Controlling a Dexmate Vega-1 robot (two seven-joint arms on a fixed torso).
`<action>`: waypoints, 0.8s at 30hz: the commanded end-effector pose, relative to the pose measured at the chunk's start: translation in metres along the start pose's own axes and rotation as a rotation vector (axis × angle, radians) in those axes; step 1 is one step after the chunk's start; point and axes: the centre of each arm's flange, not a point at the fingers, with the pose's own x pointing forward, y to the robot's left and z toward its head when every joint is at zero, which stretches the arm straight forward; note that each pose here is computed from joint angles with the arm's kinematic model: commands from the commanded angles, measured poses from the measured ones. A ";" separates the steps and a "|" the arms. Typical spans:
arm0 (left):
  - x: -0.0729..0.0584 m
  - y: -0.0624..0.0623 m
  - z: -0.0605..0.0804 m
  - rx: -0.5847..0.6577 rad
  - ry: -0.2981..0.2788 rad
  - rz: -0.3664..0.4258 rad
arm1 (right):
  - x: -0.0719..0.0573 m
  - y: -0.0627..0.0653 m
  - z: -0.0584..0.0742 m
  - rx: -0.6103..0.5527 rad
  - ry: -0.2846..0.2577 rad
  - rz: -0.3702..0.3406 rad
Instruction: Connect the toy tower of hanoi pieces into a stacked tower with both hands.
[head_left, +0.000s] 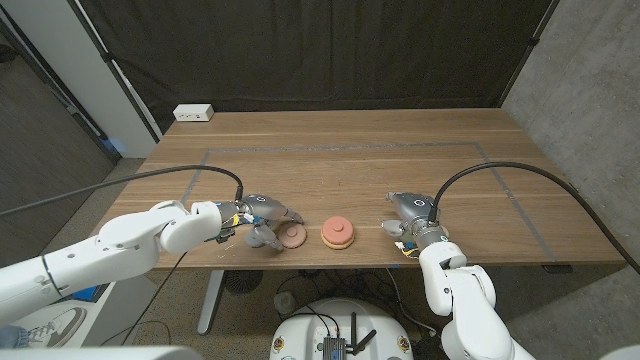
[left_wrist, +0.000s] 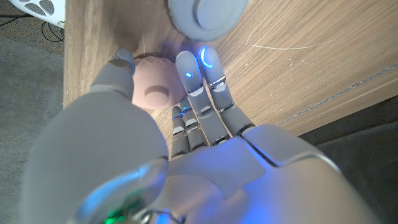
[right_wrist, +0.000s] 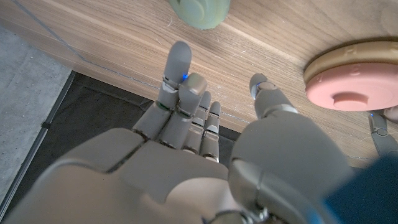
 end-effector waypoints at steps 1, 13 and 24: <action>0.002 -0.005 0.001 0.006 0.006 0.017 | -0.002 -0.002 0.000 -0.003 -0.001 -0.001; 0.010 -0.007 0.006 0.018 -0.008 0.008 | -0.004 -0.001 -0.003 0.004 0.004 -0.005; 0.012 -0.009 0.009 0.030 -0.003 0.007 | -0.006 0.001 -0.006 0.011 0.008 -0.006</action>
